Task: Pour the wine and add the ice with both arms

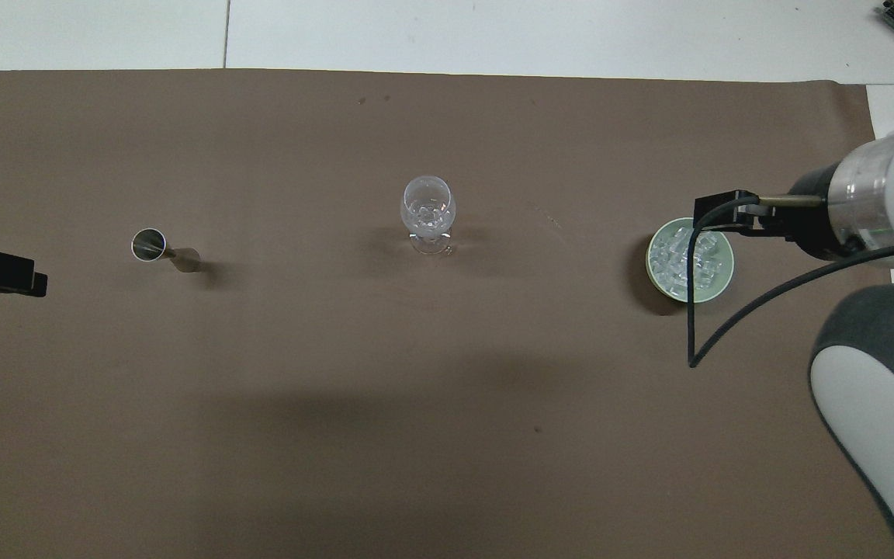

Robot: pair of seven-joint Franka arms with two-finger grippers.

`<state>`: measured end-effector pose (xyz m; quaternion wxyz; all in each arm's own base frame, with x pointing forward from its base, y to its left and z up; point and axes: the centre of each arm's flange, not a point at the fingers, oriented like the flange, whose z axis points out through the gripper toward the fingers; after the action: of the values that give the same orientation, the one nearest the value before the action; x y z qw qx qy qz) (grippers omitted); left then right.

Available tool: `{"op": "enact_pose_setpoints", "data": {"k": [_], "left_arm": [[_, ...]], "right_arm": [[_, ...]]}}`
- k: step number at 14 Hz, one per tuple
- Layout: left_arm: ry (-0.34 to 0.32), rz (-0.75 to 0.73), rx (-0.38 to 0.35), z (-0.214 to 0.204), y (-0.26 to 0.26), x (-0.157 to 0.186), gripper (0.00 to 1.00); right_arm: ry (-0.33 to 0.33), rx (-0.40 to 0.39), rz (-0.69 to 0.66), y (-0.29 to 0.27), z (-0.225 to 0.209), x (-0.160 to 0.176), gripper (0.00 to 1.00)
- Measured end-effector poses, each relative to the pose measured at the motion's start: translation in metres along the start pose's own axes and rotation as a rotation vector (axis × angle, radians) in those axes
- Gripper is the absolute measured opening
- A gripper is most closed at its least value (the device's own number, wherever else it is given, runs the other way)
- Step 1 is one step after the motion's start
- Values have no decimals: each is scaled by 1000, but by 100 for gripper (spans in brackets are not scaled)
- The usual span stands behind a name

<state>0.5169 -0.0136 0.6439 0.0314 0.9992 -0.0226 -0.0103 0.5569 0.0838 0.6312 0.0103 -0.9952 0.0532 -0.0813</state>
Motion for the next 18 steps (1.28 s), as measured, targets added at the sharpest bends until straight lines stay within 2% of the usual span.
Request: {"op": "enact_pose_setpoints", "data": {"k": [9, 14, 18], "left_arm": [[0, 0, 0, 0, 0, 0, 100], [0, 0, 0, 0, 0, 0, 100], [0, 0, 0, 0, 0, 0, 100]], "right_arm": [[-6, -8, 17, 24, 1, 4, 100], [-108, -32, -10, 22, 1, -14, 100], [-148, -42, -11, 23, 0, -21, 100]]}}
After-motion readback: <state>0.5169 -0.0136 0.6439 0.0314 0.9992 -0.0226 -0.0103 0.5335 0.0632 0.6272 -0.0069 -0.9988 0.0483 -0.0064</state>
